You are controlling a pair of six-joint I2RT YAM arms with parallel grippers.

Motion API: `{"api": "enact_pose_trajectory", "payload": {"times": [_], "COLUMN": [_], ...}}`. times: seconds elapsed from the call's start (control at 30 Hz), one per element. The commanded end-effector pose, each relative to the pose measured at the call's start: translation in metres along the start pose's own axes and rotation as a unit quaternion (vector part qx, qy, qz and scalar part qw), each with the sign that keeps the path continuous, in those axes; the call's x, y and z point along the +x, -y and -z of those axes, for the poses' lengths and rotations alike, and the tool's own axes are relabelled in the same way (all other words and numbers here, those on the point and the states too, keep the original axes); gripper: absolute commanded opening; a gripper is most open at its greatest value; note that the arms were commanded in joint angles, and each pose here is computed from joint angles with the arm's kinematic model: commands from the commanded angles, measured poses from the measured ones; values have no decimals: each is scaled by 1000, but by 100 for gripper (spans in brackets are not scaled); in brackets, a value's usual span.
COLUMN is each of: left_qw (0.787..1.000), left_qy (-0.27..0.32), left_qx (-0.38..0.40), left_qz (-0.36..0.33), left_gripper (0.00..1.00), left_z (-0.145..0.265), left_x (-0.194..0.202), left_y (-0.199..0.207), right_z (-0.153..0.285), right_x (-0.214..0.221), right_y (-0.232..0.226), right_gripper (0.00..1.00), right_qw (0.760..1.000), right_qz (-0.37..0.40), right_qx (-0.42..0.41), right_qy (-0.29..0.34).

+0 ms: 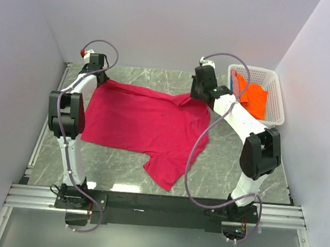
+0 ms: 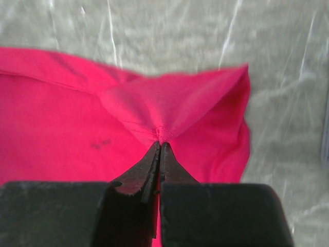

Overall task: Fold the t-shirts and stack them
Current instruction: Flatten the tshirt out

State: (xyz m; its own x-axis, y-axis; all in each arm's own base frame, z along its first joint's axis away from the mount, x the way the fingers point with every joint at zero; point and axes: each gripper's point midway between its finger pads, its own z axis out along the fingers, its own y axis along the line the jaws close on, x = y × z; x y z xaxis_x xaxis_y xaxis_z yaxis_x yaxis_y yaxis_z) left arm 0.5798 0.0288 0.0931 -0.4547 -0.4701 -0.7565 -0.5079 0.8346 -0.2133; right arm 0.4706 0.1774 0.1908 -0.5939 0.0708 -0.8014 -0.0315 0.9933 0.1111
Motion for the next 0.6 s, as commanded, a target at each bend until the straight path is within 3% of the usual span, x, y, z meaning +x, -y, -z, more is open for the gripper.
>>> {"api": "enact_pose_trajectory", "payload": {"times": [0.0, 0.27, 0.57], "left_qw": [998, 997, 997], "left_qy": [54, 47, 22], "left_qx": [-14, -53, -60], "left_qz": [23, 33, 39], "left_gripper": [0, 0, 0], "left_z": [32, 50, 59], "left_x": [-34, -22, 1], "left_y": [-8, -46, -60], "right_z": [24, 56, 76], "right_x": [6, 31, 65], "right_y": [13, 17, 7], "right_gripper": [0, 0, 0], "right_qw": [999, 999, 998], "right_qz": [-21, -39, -44], "right_qx": [34, 17, -23], "right_qy": [4, -10, -41]}}
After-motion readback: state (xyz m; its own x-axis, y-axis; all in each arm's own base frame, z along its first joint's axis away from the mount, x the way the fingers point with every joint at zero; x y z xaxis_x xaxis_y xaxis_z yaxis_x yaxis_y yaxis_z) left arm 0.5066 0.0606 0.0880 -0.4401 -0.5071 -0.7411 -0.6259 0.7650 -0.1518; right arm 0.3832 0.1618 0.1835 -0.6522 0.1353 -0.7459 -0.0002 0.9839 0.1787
